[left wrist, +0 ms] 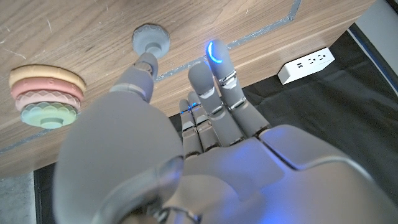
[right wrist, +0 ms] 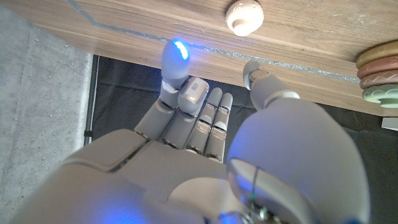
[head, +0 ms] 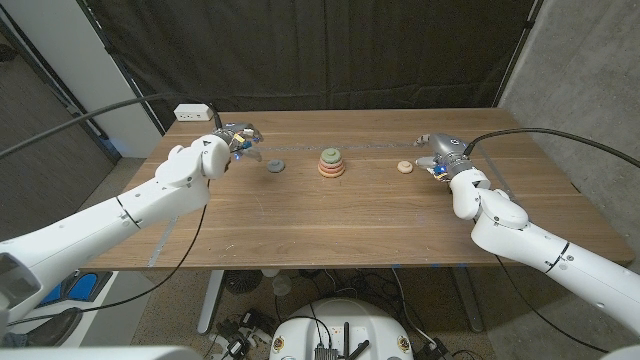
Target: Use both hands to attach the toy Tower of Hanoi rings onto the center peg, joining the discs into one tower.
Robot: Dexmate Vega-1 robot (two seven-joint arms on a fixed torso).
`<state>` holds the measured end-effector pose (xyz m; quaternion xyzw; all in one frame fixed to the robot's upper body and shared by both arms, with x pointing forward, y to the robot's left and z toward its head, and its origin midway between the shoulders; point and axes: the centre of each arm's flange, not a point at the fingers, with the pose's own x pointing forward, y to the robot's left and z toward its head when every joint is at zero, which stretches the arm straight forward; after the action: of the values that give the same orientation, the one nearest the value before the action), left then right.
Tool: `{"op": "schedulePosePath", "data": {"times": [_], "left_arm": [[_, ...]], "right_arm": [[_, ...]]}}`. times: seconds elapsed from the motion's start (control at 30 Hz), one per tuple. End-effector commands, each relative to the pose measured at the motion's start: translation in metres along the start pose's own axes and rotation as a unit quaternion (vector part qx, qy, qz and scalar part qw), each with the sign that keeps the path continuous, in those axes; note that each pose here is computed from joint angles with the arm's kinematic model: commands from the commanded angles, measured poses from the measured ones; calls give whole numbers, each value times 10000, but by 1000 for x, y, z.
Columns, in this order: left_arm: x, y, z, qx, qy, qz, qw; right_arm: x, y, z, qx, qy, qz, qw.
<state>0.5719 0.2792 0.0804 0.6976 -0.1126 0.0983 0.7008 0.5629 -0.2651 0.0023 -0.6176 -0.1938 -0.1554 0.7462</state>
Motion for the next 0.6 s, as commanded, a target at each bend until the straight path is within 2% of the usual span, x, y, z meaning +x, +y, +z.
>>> {"op": "schedulePosePath", "data": {"times": [0.03, 0.6], "left_arm": [[18, 6, -1, 306, 24, -329, 9990], [44, -5, 4, 472, -48, -573, 9972]], "right_arm": [[1, 0, 5, -5, -73, 20, 10000], [-4, 5, 8, 9, -37, 67, 10000]]}}
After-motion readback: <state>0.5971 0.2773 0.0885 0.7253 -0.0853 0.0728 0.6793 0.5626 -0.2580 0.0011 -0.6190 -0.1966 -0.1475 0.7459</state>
